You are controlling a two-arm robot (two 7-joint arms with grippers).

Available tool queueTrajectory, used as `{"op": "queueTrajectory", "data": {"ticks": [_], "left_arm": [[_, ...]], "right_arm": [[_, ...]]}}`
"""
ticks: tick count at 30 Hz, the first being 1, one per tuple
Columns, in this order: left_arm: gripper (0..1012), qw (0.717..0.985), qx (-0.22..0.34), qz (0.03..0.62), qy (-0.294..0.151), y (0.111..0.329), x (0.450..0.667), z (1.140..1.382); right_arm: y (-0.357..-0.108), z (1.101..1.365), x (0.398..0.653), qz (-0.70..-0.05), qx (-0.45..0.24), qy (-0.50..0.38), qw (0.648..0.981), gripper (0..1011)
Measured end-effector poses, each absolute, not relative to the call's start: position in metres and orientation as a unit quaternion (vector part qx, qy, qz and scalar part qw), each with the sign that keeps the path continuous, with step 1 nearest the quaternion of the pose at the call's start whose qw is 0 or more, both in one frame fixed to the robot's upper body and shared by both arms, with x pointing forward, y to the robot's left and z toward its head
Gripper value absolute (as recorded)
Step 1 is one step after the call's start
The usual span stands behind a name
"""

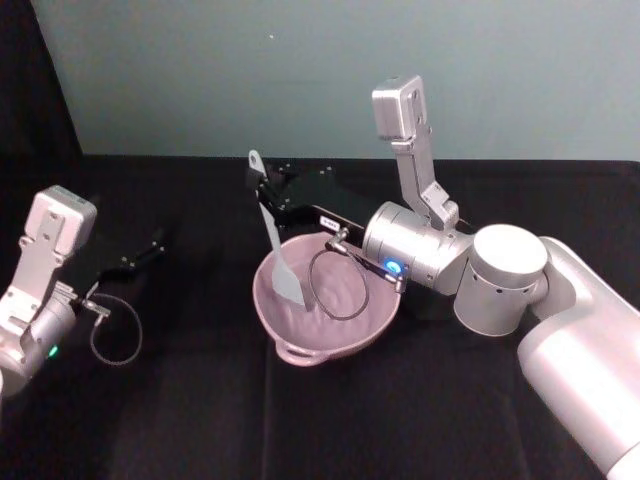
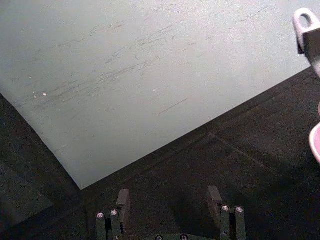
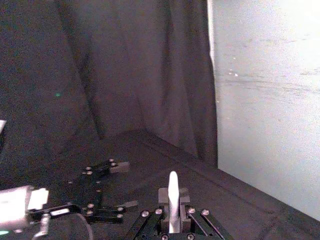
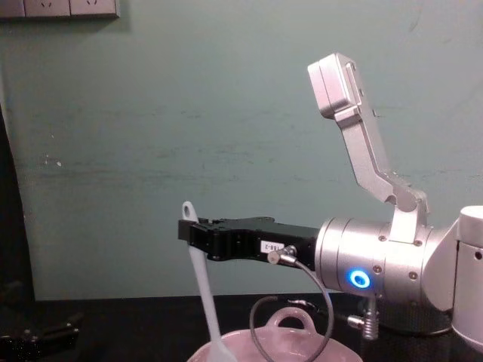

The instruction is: Use the one hand to pick up the spoon and stir the clear water in the bowl.

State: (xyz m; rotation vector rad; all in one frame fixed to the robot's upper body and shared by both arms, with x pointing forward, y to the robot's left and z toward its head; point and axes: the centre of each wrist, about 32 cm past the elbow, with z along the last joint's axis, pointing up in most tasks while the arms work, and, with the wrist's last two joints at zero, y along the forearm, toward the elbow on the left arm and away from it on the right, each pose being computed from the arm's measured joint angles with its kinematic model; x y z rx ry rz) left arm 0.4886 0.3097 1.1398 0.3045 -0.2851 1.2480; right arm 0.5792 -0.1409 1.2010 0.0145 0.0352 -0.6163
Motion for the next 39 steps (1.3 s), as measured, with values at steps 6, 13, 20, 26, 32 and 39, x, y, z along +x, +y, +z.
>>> {"op": "queueTrajectory", "data": {"ticks": [6,13,20,26,32,39], "left_arm": [[1011,0.791,0.141,0.580,-0.132,0.310,0.489,1.140],[1011,0.791,0.141,0.580,-0.132,0.310,0.489,1.140],[1011,0.791,0.141,0.580,-0.132,0.310,0.489,1.140],[1011,0.791,0.141,0.580,-0.132,0.310,0.489,1.140],[1011,0.791,0.141,0.580,-0.132,0.310,0.489,1.140],[1011,0.791,0.141,0.580,-0.132,0.310,0.489,1.140]], "right_arm": [[-0.149,1.202,0.587,-0.317,0.003,0.014,0.948,124],[-0.168,1.204,0.589,-0.341,0.004,0.010,0.940,124],[-0.186,1.203,0.578,-0.354,0.002,0.009,0.935,124],[-0.195,1.203,0.567,-0.358,0.003,0.005,0.934,124],[-0.196,1.203,0.555,-0.349,0.004,0.001,0.937,124],[-0.186,1.201,0.544,-0.332,0.006,0.003,0.943,124]]}}
